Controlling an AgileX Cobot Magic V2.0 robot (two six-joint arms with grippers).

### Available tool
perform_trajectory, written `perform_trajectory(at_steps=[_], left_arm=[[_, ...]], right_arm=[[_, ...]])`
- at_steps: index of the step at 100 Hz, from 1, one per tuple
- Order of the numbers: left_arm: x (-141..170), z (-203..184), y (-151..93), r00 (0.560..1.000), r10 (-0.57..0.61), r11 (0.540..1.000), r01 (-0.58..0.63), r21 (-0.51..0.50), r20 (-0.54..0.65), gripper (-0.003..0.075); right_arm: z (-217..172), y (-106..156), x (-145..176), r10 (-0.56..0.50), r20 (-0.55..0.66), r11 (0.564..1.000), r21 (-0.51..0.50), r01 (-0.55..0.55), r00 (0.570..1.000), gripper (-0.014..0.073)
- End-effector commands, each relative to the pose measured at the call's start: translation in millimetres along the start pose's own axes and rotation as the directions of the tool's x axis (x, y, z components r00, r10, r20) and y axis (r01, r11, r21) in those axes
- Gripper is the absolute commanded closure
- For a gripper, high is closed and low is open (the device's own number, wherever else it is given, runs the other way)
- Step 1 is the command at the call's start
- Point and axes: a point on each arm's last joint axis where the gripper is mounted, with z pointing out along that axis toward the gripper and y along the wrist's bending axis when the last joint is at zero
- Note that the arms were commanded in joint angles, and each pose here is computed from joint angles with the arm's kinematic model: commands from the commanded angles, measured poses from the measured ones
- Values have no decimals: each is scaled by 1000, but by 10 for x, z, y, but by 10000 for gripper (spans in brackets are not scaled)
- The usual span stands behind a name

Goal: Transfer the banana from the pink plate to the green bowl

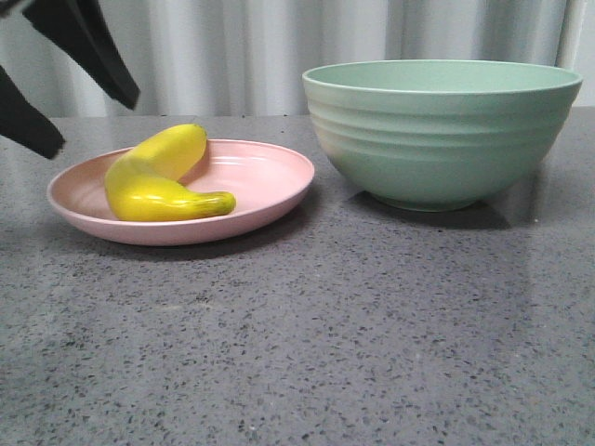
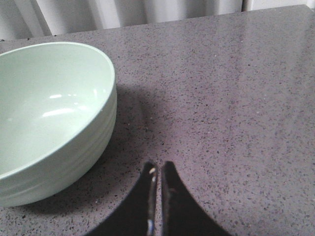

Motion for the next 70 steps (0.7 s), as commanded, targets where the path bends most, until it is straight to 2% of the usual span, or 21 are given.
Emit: perform_trajectory(at_steps=[1, 21, 44, 70], left_arm=[[-50, -55, -181, 997, 9, 998, -13, 69, 70, 280], [-82, 118, -160, 998, 27, 999, -29, 35, 58, 280], [-93, 123, -115, 996, 65, 998, -64, -17, 63, 280], [-128, 126, -119, 994, 56, 998, -55, -14, 98, 280]], right_arm=[[-22, 22, -188, -9, 117, 1000, -12, 11, 993, 668], [-22, 22, -188, -9, 117, 1000, -12, 11, 993, 668], [-22, 22, -188, -9, 117, 1000, -12, 11, 993, 668], [-23, 23, -198, -9, 127, 1000, -13, 11, 992, 668]])
